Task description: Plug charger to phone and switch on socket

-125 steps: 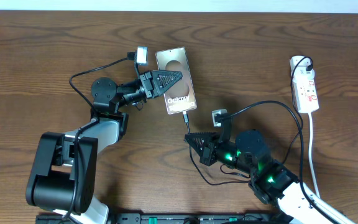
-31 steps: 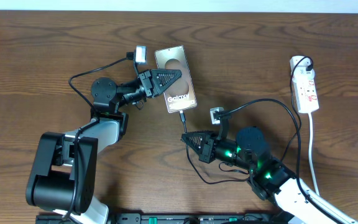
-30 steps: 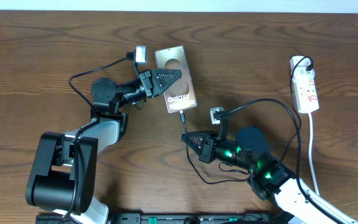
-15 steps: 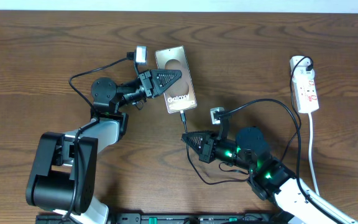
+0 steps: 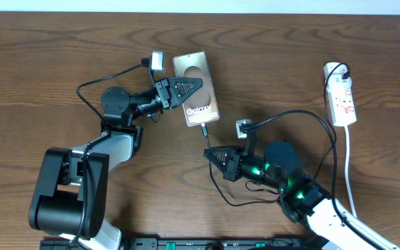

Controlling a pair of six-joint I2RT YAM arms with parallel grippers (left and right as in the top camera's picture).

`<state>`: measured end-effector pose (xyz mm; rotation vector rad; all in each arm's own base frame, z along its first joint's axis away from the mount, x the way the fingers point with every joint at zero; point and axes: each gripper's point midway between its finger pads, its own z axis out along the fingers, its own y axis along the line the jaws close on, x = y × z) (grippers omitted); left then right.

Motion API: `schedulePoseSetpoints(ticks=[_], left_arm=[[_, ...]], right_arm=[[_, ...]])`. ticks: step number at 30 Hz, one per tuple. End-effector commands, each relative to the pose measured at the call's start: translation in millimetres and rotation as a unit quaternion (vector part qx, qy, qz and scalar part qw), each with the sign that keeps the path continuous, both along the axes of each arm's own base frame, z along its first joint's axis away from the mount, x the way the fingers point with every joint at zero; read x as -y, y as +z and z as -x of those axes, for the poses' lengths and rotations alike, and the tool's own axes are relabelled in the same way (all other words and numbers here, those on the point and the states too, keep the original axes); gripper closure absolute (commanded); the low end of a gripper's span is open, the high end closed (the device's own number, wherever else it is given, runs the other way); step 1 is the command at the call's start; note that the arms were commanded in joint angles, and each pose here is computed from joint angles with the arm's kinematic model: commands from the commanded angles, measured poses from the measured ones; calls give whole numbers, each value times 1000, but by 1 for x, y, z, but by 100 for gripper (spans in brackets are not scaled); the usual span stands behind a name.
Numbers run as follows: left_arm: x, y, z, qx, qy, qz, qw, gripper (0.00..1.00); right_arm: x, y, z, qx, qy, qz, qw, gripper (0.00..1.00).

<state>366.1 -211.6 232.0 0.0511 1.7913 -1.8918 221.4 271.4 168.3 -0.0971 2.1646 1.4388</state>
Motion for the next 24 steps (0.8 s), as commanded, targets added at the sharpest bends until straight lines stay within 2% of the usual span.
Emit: schedulePoseSetpoints(ticks=[1,24], left_arm=[[2,10,5,29,-13,-3,999,93],[2,10,5,29,-12,-3,1000,93]], right_arm=[[4,4,-6,12,-14,-1,1000,99],[11,8,-6,23,-25,6,999,99]])
